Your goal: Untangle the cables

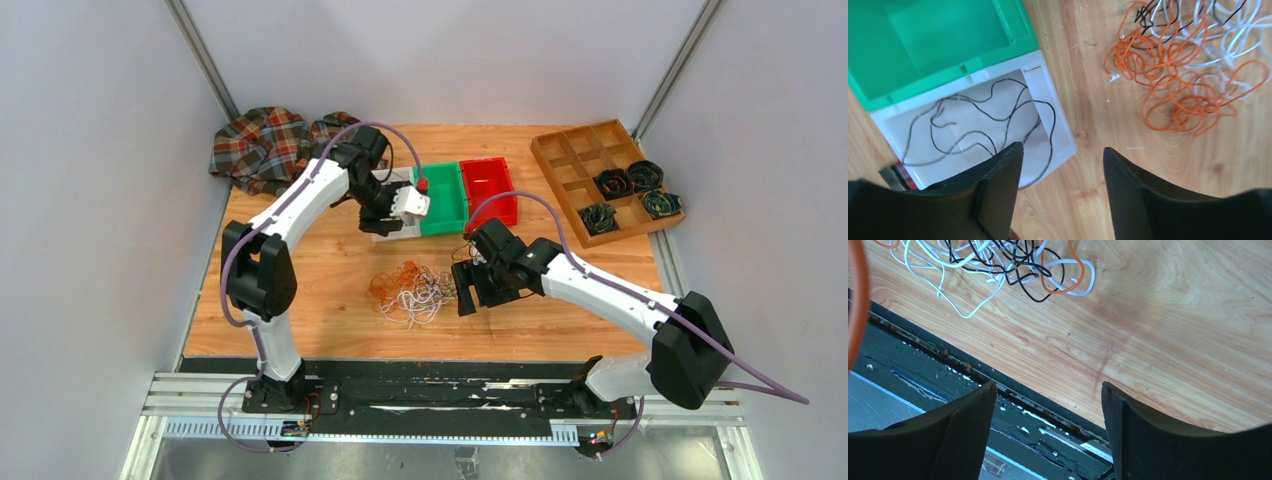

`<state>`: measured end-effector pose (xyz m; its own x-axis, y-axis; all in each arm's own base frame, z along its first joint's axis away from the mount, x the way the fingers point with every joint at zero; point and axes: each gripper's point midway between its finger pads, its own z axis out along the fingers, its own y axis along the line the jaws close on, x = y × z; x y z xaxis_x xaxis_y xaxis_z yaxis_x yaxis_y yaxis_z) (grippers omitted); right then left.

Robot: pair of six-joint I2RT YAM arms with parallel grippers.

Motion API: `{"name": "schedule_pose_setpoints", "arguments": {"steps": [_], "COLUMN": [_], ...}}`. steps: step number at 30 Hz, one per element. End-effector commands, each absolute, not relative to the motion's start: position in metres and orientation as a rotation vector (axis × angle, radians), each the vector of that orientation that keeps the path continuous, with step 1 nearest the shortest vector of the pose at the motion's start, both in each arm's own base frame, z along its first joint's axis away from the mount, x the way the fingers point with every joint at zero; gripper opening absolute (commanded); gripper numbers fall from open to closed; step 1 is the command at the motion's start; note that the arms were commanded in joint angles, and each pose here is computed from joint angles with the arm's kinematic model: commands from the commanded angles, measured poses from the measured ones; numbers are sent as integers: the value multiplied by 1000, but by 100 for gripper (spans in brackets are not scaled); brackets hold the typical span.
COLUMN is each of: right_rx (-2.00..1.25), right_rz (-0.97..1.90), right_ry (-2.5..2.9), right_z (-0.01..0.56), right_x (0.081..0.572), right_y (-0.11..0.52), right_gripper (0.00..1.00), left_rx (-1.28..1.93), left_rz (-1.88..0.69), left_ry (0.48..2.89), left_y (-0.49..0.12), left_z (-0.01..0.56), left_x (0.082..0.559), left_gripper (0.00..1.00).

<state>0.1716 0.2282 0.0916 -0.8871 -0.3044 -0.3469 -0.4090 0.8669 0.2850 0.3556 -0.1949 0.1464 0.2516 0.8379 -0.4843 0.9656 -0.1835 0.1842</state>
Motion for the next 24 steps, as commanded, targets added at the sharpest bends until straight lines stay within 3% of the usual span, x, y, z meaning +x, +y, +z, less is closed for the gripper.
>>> {"name": "schedule_pose_setpoints", "arguments": {"steps": [1, 4, 7, 8, 19, 24], "right_rx": [-512, -511, -507, -508, -515, -510], "right_rz": [508, 518, 539, 538, 527, 546], "right_ry": [2756, 2748, 2747, 2748, 2763, 2768], "right_z": [96, 98, 98, 97, 92, 92], "right_x": [170, 172, 171, 171, 171, 170], "right_y": [227, 229, 231, 231, 231, 235], "right_gripper": [76, 76, 76, 76, 75, 75], "left_rx": [2114, 2021, 1896, 1849, 1645, 1659], "left_rz": [-316, -212, -116, -83, 53, 68], "left_ry": [1571, 1538, 1522, 1528, 1667, 1768], "left_y": [-202, -208, -214, -214, -208, -198], "left_z": [134, 138, 146, 149, 125, 90], "left_x": [371, 394, 419, 429, 475, 474], "left_gripper": [55, 26, 4, 1, 1, 1]}}
